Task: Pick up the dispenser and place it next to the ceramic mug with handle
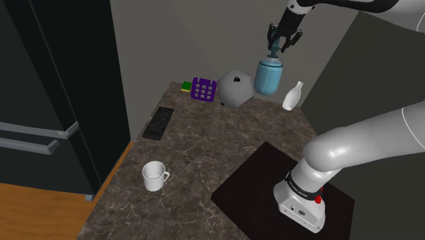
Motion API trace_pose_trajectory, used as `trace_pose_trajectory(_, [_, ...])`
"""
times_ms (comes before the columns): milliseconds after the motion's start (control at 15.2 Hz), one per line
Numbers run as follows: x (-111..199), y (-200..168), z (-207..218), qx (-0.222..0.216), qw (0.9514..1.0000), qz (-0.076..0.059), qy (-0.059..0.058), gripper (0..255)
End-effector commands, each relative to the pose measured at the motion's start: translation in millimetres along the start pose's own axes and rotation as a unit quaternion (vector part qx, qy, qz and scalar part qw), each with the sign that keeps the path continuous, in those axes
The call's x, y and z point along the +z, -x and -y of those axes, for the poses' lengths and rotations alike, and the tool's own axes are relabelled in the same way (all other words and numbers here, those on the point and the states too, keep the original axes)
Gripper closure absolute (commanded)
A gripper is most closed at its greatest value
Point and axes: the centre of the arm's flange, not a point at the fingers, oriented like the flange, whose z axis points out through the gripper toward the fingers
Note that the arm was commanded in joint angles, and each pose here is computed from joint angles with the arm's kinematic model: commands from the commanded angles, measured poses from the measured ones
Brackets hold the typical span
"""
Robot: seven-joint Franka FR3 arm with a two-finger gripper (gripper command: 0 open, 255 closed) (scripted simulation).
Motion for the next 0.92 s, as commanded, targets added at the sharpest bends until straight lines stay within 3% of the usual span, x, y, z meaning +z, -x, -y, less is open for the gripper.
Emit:
trace_pose_trajectory(0, [-11.2, -3.2, -0.9, 0.000, 1.0000, 0.000, 0.000, 255])
trace_pose_trajectory(528, [-48.1, -14.6, -1.1, 0.000, 1.0000, 0.000, 0.000, 255])
trace_pose_trajectory(858, [-65.3, 39.4, 32.6, 0.000, 1.0000, 0.000, 0.000, 255])
